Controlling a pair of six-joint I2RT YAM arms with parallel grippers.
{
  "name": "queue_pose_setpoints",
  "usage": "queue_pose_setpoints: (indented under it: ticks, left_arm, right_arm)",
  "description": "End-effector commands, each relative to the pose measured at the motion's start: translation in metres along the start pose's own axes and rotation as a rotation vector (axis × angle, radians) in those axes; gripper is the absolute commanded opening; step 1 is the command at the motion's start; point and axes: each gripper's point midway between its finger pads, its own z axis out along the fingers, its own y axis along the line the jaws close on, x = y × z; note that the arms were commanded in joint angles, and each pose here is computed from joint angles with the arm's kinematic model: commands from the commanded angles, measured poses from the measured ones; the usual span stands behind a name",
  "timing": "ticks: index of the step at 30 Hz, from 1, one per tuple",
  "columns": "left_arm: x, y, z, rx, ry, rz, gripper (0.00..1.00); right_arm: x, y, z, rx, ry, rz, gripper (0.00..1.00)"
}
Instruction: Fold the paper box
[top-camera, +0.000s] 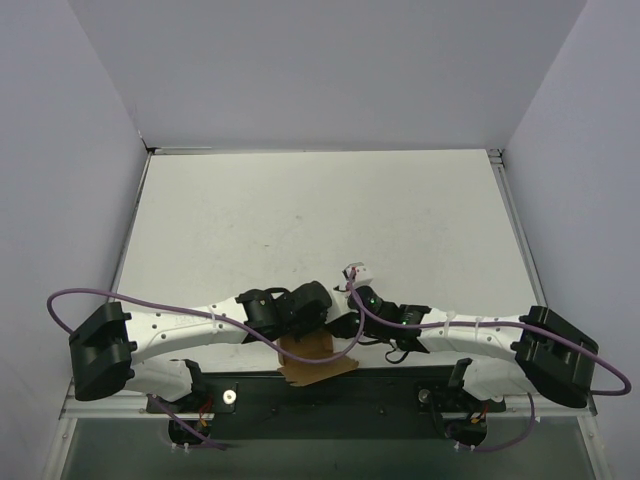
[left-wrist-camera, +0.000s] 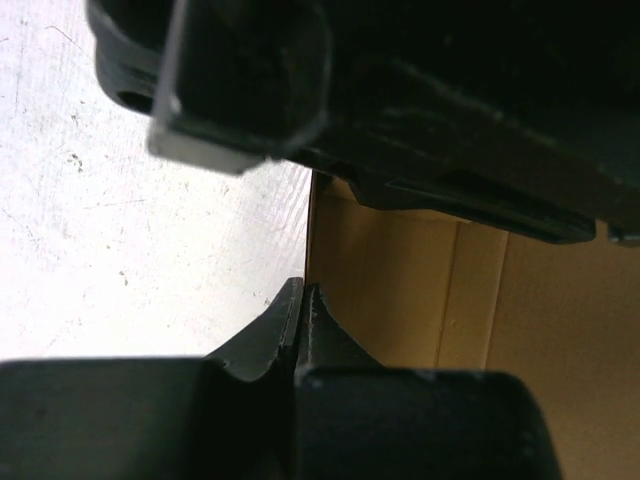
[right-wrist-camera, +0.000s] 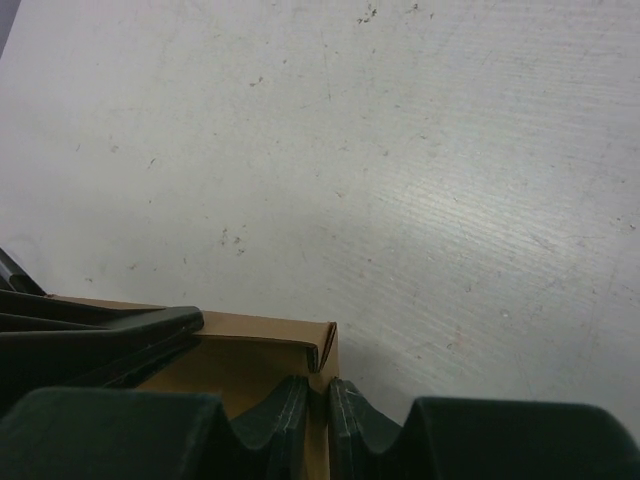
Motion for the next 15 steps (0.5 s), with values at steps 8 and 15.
queue_pose_setpoints:
  ticks: [8,15]
  left_arm:
    - [-0.068,0.017,-0.012,-0.031,-0.235,-0.145,0.00]
    - [-0.067,0.023,-0.013,-0.057,-0.234,-0.149,0.00]
  right_arm:
    - [-0.002,-0.018,-0.001,0.124,-0.022,-0.023,0.28]
    - [-0.001,-0.014,-0.003,0.092,-0.028,-0.022,0.27]
